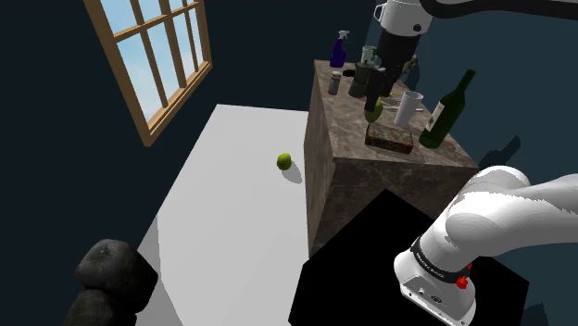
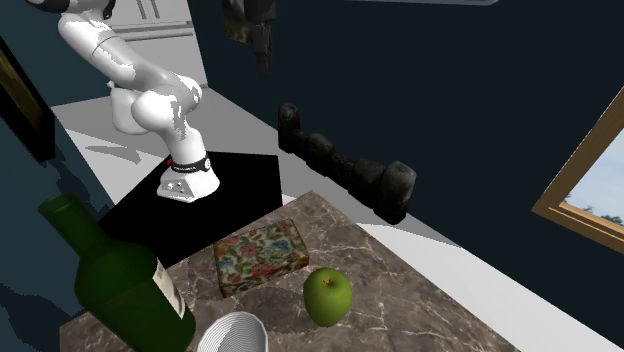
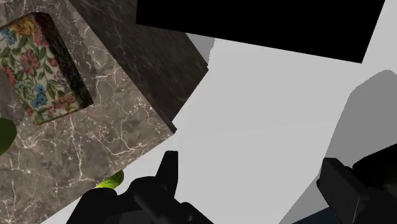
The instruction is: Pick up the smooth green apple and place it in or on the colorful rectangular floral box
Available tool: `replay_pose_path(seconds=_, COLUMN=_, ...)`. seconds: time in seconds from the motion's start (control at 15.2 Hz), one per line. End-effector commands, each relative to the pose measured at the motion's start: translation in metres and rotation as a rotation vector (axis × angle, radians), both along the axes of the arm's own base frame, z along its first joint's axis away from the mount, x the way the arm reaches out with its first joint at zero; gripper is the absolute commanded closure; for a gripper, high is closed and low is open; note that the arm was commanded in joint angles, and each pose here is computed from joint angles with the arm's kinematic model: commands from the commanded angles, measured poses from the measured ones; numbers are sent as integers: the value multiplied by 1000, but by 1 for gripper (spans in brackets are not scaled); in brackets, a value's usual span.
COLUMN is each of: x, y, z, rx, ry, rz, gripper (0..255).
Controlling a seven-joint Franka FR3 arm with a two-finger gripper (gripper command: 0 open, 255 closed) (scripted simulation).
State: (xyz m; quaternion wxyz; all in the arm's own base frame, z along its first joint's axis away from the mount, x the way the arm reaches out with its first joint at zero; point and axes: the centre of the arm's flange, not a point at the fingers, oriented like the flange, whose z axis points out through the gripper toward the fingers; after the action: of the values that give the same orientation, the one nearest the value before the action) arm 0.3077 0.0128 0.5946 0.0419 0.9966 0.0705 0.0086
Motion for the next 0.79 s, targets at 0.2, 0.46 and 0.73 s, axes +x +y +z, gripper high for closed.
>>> replay_pose_path(seconds=0.2, x=13, y=-37, z=-12, rx=15, ry=-8, rz=-11, gripper=0)
replay_pose_path(seconds=0.46, x=30, y=-87, z=-28, rx=35, ry=-20, rz=-26, gripper=0)
replay_pose_path(seconds=0.73, x=46, y=-137, z=-45, rx=55, ry=-31, rz=-41, gripper=0)
